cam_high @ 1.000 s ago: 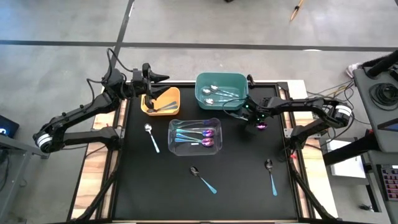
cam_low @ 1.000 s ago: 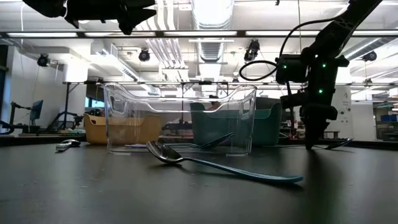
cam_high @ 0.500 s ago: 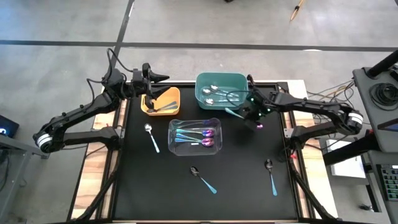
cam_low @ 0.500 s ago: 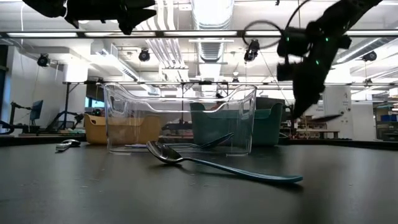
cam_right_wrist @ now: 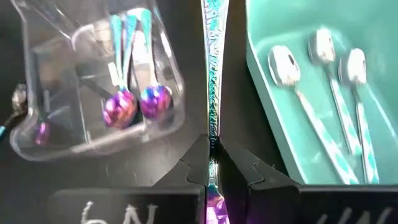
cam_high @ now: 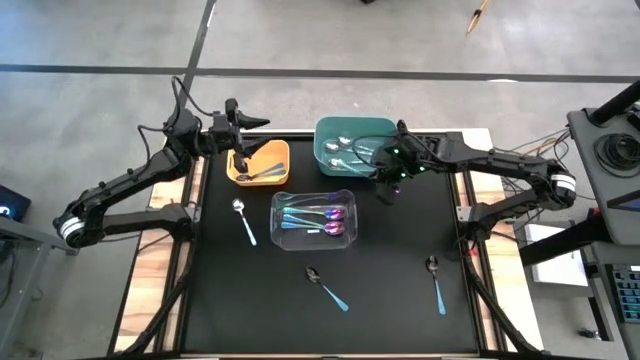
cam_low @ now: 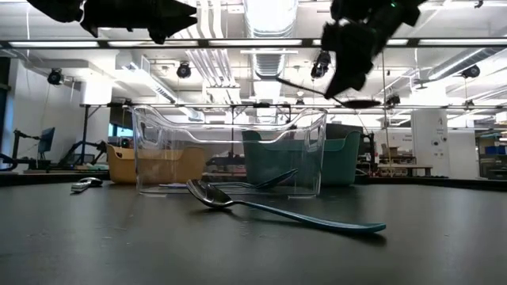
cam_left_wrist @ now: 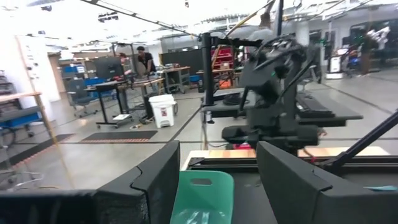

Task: Sort silverware by color (type)
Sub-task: Put the violet spoon into the transparent bin

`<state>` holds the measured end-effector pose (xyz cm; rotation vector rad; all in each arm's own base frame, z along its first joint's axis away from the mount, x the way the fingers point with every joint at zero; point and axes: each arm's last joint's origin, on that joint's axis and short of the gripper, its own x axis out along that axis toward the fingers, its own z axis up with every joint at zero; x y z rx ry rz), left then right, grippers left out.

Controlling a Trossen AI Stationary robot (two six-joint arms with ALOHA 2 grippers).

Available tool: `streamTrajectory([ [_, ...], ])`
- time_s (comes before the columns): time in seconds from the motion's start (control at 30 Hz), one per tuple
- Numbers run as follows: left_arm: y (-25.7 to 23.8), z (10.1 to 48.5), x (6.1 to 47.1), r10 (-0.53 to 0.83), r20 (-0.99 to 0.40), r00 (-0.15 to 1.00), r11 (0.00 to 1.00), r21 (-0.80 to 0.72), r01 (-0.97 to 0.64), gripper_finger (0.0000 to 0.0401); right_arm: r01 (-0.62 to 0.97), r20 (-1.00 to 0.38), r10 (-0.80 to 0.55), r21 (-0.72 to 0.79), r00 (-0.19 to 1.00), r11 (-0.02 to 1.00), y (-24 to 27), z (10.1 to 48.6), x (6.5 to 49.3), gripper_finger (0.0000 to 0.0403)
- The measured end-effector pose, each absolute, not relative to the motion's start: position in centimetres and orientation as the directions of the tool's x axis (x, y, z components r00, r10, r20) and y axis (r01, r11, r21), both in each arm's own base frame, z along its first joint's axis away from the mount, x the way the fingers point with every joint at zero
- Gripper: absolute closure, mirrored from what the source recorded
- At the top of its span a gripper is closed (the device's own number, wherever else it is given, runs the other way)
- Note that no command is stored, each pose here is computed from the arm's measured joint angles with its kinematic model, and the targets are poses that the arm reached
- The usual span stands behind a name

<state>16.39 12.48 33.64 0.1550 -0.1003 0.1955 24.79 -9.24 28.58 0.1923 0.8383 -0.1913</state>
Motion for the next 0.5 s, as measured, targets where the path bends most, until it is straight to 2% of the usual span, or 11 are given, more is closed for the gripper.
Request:
streamTrajectory([
  [0.27,13.4,33.6,15.3,0.252,0.100,0.962,0.949,0.170,-0.267,0.0207,0.130,-0.736,-0.053,0.048,0.675,0.990,-8.9,30.6,29.6,0.0390],
  [0.5,14.1,33.4,14.6,0.305,0.078,0.949,0.934,0.170,-0.314,0.0207,0.048,-0.787,0.009,0.048,0.616,0.998,-7.9,30.7,33.9,0.0390],
])
